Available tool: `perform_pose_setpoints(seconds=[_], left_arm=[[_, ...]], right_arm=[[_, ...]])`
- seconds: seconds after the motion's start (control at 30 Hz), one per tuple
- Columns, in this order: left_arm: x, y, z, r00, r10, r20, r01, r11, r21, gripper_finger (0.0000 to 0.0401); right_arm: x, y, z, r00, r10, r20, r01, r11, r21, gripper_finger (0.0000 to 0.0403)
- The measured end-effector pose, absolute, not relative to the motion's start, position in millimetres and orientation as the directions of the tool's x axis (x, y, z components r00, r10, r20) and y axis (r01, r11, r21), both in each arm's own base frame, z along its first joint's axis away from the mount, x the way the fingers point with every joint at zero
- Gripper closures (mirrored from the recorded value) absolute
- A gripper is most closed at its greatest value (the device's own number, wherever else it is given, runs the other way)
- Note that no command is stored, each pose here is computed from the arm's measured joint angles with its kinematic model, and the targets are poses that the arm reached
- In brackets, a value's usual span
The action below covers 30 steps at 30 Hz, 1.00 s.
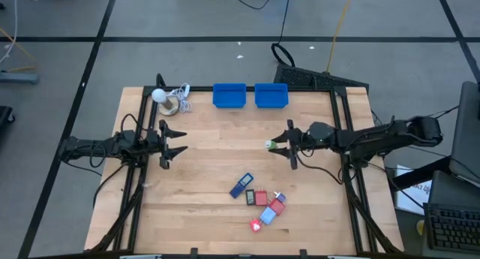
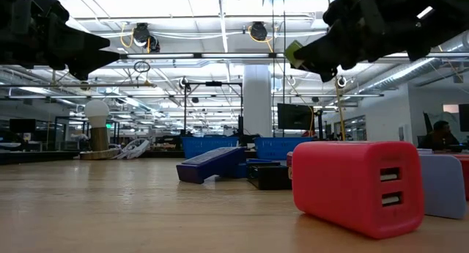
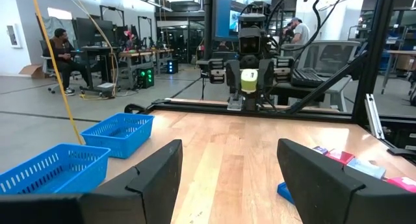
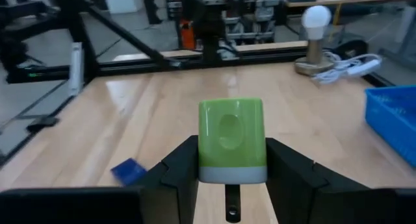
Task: Pick & Place Office items
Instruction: Put the green charger adapter into the right blue bin
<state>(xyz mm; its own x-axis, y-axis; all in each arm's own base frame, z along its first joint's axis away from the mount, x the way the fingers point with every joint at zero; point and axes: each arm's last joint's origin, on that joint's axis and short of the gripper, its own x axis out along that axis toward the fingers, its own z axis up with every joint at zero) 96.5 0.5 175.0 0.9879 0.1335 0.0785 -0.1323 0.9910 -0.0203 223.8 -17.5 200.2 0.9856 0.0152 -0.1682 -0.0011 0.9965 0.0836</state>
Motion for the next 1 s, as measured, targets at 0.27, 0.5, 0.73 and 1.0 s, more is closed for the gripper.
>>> perform_pose_setpoints(seconds=[0.27,0.5,0.73,1.0], left_arm=[[96.5,0.5,175.0,0.988,0.133,0.079,-0.132,0.991,-0.02,0.0146],[96.5,0.5,175.0,0.988,0.134,0.078,-0.132,0.991,-0.021,0.0146],[96.5,0.5,175.0,0.988,0.133,0.079,-0.132,0.991,-0.02,0.0146],[96.5,0.5,175.0,0.988,0.134,0.078,-0.132,0.991,-0.021,0.0146]], right_arm=[[235.1,-42.0,183.3,0.978,-0.107,-0.181,0.128,0.986,0.111,0.0269],[245.0,-70.7,175.3,0.95,-0.199,-0.24,0.23,0.967,0.11,0.0269],[252.0,-104.8,190.1,0.904,-0.295,-0.308,0.334,0.939,0.079,0.0269],[253.8,-140.6,218.1,0.857,-0.389,-0.337,0.427,0.903,0.043,0.027]])
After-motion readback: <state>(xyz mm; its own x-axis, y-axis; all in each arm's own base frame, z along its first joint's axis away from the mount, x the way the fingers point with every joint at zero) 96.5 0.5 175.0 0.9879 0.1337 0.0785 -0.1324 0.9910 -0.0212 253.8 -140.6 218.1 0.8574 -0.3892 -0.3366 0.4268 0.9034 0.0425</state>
